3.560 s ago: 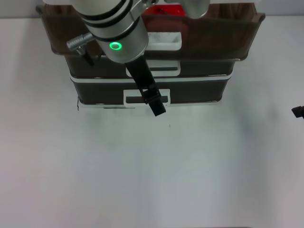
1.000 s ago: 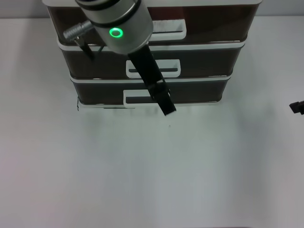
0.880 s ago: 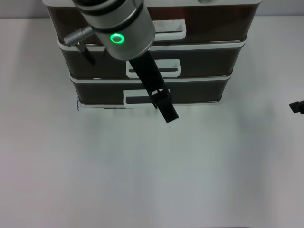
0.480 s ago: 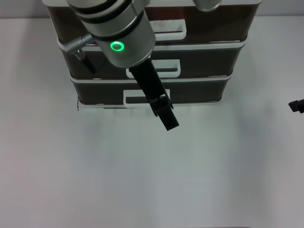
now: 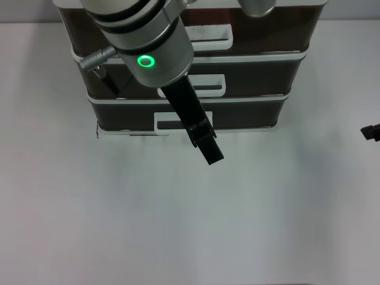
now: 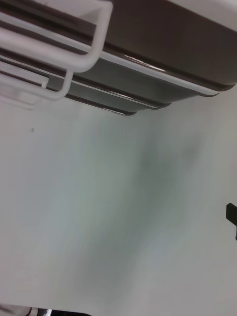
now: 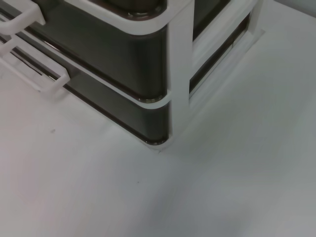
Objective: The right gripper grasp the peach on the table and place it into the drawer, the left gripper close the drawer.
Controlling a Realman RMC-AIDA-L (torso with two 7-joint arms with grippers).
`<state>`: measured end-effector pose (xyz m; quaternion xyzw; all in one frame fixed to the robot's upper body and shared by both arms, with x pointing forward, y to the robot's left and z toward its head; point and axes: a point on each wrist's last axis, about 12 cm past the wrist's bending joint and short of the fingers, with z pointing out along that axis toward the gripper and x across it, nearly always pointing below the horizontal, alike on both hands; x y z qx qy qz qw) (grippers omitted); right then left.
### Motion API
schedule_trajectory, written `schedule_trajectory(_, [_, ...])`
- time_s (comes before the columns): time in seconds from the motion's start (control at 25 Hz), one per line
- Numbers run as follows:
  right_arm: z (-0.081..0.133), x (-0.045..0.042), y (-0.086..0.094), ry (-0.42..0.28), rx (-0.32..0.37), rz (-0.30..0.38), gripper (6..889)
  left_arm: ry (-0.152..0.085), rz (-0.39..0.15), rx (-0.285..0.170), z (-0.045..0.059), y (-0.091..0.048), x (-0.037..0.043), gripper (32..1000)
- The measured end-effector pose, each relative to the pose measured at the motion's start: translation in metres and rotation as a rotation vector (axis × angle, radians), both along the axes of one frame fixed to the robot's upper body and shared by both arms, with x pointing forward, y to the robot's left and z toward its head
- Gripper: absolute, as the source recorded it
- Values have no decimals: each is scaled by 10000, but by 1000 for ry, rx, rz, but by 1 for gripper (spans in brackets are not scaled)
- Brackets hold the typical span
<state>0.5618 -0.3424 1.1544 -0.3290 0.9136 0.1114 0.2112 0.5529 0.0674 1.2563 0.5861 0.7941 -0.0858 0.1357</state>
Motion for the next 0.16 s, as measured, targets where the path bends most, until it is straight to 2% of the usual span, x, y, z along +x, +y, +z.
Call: schedule_trajectory(0.16, [-5,-12,-20,0,4,-9,886,1,4,-5,-17,14,4,866])
